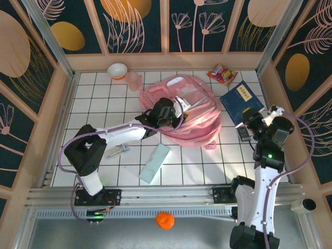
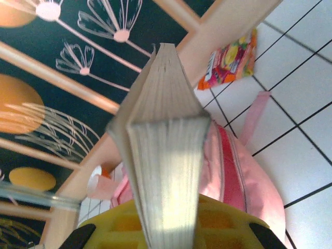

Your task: Pack the student bag

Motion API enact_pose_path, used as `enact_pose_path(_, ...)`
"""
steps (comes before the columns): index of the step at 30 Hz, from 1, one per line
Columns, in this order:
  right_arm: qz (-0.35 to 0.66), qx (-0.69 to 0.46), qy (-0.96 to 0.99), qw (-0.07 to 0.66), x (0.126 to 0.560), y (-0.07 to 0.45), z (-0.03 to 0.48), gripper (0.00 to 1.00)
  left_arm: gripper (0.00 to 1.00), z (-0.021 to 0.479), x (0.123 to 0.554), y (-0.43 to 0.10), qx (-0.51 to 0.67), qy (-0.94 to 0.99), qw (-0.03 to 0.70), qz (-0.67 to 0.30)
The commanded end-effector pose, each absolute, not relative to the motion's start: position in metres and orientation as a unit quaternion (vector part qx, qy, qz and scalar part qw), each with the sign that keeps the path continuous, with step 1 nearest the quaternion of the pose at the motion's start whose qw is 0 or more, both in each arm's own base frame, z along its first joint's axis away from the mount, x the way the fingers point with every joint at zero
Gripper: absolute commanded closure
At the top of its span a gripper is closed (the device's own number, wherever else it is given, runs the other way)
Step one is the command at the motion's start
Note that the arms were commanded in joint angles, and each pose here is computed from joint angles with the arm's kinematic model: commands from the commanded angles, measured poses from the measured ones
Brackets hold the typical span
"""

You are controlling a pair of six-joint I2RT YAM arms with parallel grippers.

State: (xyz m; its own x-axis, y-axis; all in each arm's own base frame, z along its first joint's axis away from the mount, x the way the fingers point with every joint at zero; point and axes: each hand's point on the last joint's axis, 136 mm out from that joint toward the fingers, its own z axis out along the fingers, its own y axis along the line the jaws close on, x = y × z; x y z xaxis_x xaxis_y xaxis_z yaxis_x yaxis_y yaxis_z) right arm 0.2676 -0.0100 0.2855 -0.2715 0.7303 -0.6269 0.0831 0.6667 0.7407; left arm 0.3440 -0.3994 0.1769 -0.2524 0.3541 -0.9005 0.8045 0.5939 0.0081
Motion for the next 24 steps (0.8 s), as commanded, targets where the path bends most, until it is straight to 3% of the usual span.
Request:
enact_pose_path(1, 0.275, 0.339, 0.729, 0.528, 0.248, -0.021, 0.287, 1.00, 1.00, 0.255, 0.363, -0.403, 0.309, 0.724, 0.549, -0.279)
enact_pose_path(9, 0.267, 0.379, 0.757, 0.460, 0.220, -0.013, 0.244, 1.00, 1.00, 0.304, 0.378, -0.403, 0.255, 0.707, 0.582, -0.309)
enact_pose_path(15, 0.406, 0.323, 0.737, 0.433, 0.238, 0.027, 0.244, 1.00, 1.00, 0.327, 0.389, -0.405, 0.238, 0.696, 0.592, -0.331)
enact_pose_path(24, 0.523, 0.282, 0.688, 0.417, 0.270, 0.076, 0.238, 1.00, 1.00, 0.346, 0.399, -0.397, 0.213, 0.685, 0.599, -0.355)
